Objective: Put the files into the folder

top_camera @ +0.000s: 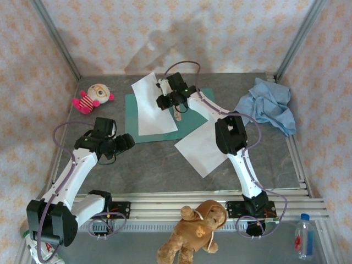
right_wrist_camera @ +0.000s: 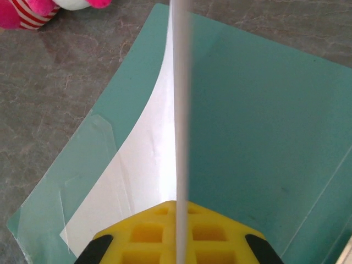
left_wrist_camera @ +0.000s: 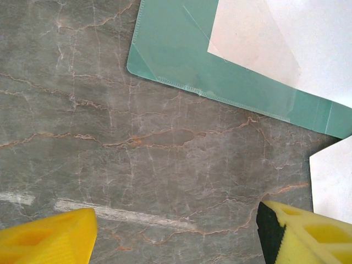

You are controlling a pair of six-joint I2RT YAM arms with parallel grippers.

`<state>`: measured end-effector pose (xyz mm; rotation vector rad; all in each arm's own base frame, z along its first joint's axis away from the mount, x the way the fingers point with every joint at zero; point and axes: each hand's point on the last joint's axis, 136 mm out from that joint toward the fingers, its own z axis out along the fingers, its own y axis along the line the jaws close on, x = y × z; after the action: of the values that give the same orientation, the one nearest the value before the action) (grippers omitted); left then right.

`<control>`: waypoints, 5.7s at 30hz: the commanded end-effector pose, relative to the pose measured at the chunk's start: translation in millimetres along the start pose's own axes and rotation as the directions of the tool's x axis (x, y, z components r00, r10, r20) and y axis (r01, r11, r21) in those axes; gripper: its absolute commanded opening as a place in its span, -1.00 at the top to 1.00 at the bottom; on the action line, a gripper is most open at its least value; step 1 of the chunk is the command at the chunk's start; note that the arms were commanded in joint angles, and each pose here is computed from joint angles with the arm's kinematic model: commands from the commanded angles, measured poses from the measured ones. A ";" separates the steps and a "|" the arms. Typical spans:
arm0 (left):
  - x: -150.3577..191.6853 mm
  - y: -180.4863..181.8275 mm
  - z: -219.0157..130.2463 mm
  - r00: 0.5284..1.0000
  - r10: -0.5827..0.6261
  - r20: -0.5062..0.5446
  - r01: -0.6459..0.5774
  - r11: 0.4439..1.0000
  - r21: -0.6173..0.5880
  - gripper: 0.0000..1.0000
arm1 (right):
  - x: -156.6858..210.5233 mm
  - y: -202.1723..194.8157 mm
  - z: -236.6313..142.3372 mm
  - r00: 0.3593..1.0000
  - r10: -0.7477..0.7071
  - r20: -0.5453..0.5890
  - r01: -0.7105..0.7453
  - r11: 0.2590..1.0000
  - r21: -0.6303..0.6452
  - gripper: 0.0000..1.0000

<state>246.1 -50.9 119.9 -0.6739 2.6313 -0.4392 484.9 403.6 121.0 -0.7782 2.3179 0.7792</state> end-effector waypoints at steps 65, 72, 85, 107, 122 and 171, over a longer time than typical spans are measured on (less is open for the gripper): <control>-21.8 8.6 21.1 0.997 0.033 0.070 -0.029 0.998 -0.050 -0.53 | 24.7 -35.7 32.4 0.962 0.261 -0.082 -0.255 0.964 0.082 0.73; -37.7 2.3 43.5 0.995 0.053 0.084 -0.053 0.999 -0.007 -0.48 | 25.0 -35.5 31.8 0.956 0.283 -0.078 -0.277 0.957 0.083 0.73; -53.9 9.1 82.5 1.000 -0.006 0.022 0.006 1.000 -0.016 -0.05 | 34.7 -37.3 38.1 0.950 0.298 -0.098 -0.289 0.953 0.092 0.73; -50.7 14.3 106.7 0.999 -0.037 -0.026 0.037 0.999 -0.017 0.16 | 42.0 -22.5 43.0 0.942 0.314 -0.115 -0.308 0.949 0.071 0.79; -47.8 20.0 113.8 0.998 -0.046 -0.048 0.045 0.999 -0.026 0.18 | 39.0 -17.8 38.3 0.941 0.320 -0.110 -0.314 0.947 0.066 0.76; -56.9 24.5 122.3 0.996 -0.049 -0.068 0.047 0.999 -0.027 0.29 | 35.6 -39.1 38.8 0.919 0.384 -0.093 -0.375 0.921 0.101 0.85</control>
<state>328.8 -27.7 20.3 -0.7721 2.7026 -0.4513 505.3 389.2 70.9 -0.3529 2.5934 0.8164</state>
